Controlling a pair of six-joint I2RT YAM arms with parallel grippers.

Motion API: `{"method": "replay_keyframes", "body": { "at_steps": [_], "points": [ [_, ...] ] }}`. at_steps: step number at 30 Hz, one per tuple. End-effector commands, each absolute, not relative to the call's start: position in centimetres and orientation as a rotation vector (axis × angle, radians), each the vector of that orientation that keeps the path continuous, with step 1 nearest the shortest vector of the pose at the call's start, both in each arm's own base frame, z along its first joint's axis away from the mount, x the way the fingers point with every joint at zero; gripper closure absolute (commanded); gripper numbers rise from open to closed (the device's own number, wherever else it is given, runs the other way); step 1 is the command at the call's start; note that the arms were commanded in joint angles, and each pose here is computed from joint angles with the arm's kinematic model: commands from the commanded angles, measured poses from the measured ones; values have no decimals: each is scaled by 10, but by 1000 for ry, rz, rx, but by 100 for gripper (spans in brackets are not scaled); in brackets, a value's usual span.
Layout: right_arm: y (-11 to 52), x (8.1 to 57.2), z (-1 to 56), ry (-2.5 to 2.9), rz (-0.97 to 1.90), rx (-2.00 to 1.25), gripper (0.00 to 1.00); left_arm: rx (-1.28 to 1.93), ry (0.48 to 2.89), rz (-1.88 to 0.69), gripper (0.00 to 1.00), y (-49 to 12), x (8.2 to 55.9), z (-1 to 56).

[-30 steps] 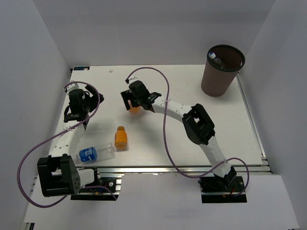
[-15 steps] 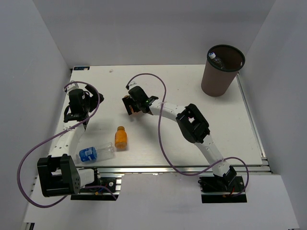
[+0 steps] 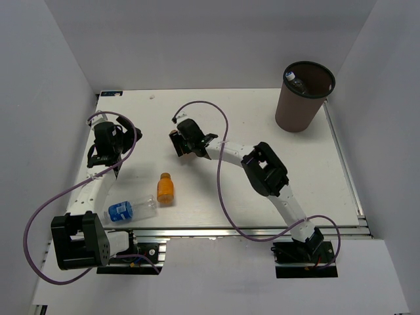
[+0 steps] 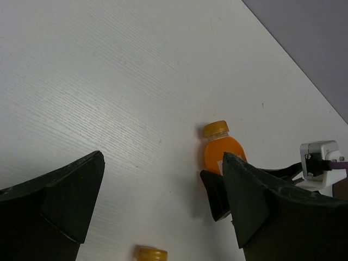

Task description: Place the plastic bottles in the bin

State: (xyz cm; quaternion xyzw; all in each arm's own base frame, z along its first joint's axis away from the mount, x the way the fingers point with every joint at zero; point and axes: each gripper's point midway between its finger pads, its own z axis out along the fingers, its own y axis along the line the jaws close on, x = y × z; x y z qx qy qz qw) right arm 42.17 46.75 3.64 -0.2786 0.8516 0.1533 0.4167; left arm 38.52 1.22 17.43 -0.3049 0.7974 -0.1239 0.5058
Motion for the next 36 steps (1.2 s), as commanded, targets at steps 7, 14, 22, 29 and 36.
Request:
{"method": "replay_keyframes", "body": {
  "at_steps": [7, 14, 22, 29, 36],
  "points": [
    [435, 451, 185, 1803, 255, -658, 69, -709, 1858, -314, 2, 13, 386, 198],
    [340, 487, 275, 1688, 197, -564, 73, -709, 1865, -302, 2, 14, 385, 199],
    [147, 560, 350, 1653, 106, -231, 75, -721, 1866, -266, 2, 19, 384, 198],
    [7, 597, 354, 1694, 10, 71, 75, -720, 1860, -248, 2, 22, 382, 201],
    [-30, 604, 342, 1727, 44, 132, 71, -719, 1854, -237, 2, 24, 381, 202]
  ]
}}
